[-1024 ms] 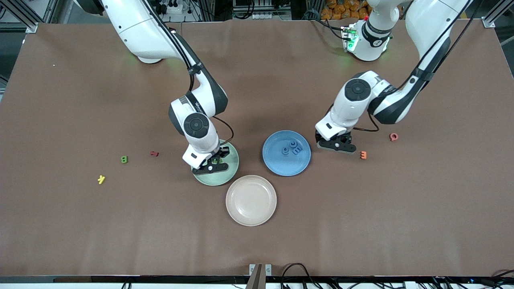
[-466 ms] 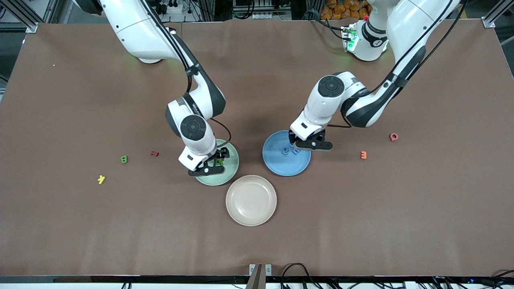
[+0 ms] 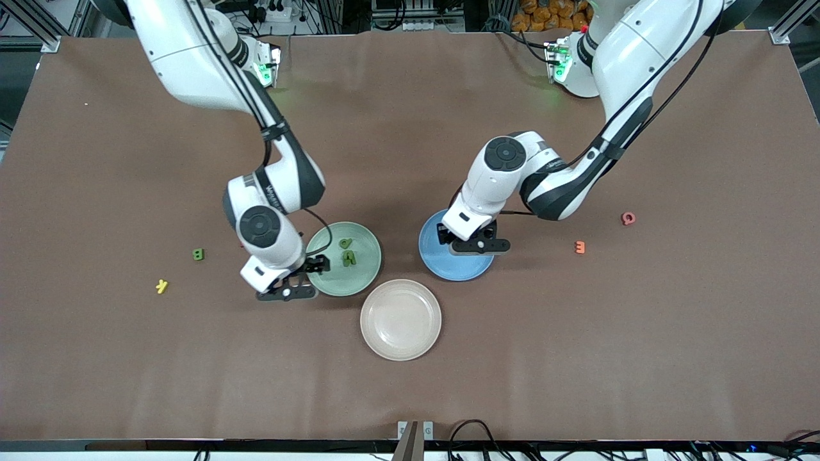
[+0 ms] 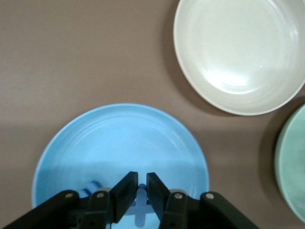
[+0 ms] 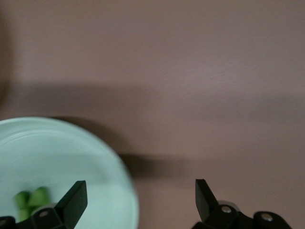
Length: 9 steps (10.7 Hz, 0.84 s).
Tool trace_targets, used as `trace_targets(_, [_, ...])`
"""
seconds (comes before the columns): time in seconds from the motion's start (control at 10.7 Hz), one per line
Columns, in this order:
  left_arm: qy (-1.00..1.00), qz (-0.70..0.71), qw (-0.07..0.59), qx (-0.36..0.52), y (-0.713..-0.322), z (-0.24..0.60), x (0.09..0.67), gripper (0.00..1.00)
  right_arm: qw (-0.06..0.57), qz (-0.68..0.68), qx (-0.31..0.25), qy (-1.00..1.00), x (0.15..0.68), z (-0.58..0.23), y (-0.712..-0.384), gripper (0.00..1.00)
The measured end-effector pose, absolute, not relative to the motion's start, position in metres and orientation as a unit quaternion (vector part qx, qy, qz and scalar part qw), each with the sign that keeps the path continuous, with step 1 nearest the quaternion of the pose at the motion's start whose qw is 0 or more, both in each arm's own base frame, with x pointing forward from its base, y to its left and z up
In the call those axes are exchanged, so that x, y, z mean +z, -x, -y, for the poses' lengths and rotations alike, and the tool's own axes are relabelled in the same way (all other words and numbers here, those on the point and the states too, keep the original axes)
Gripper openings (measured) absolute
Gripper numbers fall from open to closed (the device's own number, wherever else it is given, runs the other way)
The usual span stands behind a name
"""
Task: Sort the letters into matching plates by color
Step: 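Drop the X in the blue plate while the right gripper drops the u, then move the right gripper to the green B while the left gripper withdraws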
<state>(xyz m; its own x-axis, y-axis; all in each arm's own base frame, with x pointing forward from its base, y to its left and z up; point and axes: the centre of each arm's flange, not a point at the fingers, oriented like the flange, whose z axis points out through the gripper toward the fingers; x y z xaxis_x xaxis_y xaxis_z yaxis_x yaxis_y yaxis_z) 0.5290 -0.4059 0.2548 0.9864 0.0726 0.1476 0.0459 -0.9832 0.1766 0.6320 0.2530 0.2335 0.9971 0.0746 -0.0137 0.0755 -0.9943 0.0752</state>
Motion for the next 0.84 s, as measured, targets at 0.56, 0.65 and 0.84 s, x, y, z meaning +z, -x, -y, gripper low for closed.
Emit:
trace_targets(0.56, [-0.993, -0.038, 0.072, 0.090, -0.539, 0.418, 0.252, 0.75, 0.039, 0.009, -0.008, -0.999, 0.238, -0.125, -0.670, 1.00])
trace_targets(0.65, [-0.993, -0.048, 0.061, 0.091, -0.548, 0.409, 0.253, 0.89, 0.039, 0.016, -0.009, -0.999, 0.238, -0.114, -0.672, 1.00])
trace_targets(0.84, [-0.991, -0.073, 0.029, 0.110, -0.576, 0.387, 0.295, 1.00, 0.039, 0.028, -0.012, -0.999, 0.237, -0.087, -0.676, 1.00])
